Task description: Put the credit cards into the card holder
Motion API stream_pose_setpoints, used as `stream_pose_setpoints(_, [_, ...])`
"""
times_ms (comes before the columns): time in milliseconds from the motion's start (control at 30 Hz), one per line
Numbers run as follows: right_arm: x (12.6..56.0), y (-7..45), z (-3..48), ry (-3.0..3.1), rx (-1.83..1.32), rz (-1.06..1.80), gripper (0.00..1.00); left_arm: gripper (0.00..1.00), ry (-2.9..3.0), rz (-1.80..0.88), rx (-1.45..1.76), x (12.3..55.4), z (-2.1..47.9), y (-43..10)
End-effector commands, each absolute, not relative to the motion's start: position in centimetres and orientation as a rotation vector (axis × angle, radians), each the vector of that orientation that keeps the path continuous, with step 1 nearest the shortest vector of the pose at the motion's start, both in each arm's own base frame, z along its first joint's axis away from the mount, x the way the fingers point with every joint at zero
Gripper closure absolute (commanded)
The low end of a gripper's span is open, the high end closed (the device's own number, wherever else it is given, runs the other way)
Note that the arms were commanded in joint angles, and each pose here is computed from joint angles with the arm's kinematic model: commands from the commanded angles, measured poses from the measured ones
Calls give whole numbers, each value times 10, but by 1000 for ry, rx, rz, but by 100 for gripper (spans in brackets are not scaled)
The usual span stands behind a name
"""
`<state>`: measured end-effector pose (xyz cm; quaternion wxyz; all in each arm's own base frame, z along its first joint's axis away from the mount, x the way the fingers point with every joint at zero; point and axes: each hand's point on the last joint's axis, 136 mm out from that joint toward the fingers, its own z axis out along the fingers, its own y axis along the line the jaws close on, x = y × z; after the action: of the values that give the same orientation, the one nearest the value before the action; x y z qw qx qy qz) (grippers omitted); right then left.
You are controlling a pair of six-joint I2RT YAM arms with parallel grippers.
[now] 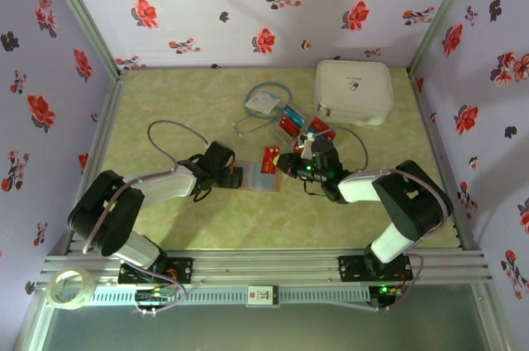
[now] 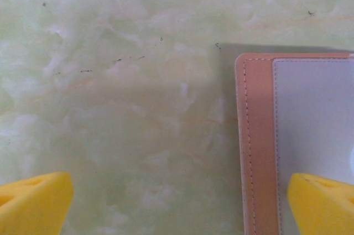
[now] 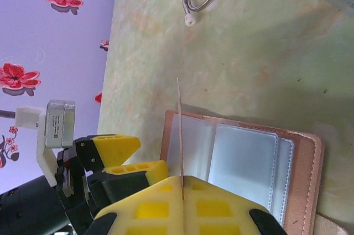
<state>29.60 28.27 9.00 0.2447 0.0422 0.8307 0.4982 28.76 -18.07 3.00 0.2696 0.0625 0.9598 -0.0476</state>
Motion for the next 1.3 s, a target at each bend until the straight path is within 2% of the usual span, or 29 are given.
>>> stream_pose_setpoints(0, [298, 285, 87, 2265, 138, 1335, 100, 0, 2603, -76, 159, 284, 19, -169])
stream_pose_setpoints(500, [289, 312, 73, 2302, 74, 1306, 100, 0, 2610, 7, 175, 275, 16, -166])
stream_pose_setpoints(1267, [292, 325, 60, 2286, 106, 1374, 100, 0, 2614, 9, 163, 271, 10, -166])
